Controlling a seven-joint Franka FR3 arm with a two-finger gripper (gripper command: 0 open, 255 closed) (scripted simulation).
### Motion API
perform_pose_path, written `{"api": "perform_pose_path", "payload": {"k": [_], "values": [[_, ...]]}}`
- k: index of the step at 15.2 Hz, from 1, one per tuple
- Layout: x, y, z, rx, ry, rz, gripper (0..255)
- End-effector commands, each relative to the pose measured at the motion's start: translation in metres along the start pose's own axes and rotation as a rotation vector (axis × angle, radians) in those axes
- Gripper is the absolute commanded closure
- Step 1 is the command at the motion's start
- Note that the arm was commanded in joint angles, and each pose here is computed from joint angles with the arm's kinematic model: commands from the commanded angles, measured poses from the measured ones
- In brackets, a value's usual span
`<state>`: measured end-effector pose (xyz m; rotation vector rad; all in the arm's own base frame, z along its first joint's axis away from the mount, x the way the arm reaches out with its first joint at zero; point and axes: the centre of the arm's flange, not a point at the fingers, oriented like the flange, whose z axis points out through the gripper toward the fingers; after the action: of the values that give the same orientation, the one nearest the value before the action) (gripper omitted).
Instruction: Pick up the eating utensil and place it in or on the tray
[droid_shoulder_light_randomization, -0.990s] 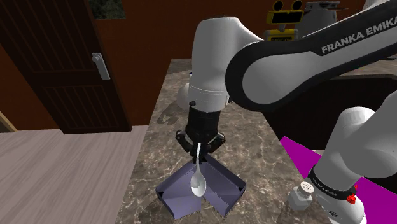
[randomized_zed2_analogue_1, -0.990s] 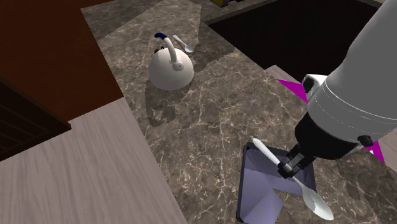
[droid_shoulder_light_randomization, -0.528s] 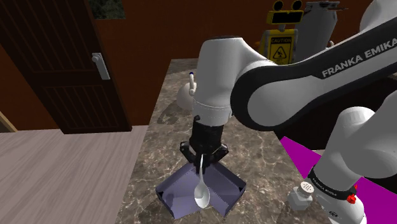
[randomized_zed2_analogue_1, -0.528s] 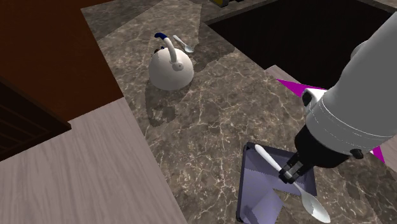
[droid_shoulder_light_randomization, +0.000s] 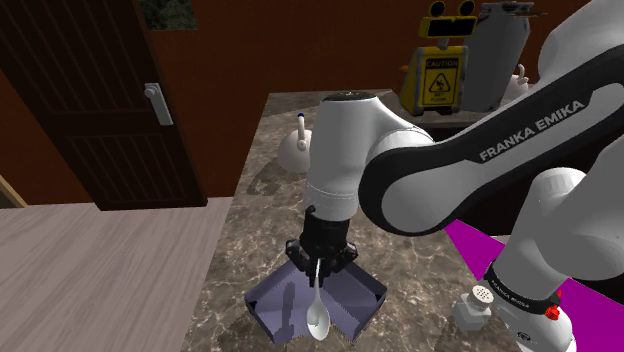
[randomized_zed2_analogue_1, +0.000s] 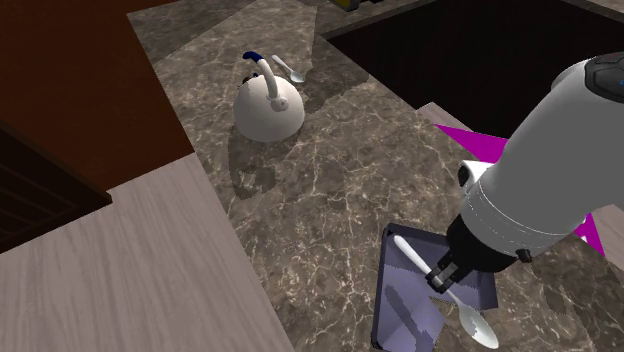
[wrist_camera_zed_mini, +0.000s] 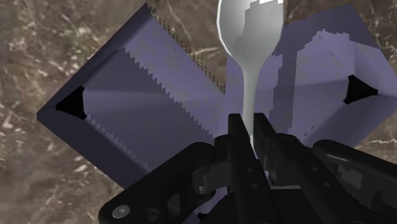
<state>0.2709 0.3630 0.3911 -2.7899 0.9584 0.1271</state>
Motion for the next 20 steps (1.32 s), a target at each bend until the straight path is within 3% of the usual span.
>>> {"api": "perform_pose_path", "payload": {"k": [1,8,9,14,18,20], "values": [[0.001,0.000,0.006,0.000,0.000,0.000,255],[0.001,0.000,0.006,0.000,0.000,0.000,255],[0.001,0.000,0.006,0.000,0.000,0.000,0],[0.001,0.000,0.006,0.000,0.000,0.000,0],[0.001,0.000,-0.044,0.000,0.000,0.000,0],[0.001,0.000,-0.044,0.000,0.000,0.000,0]]}}
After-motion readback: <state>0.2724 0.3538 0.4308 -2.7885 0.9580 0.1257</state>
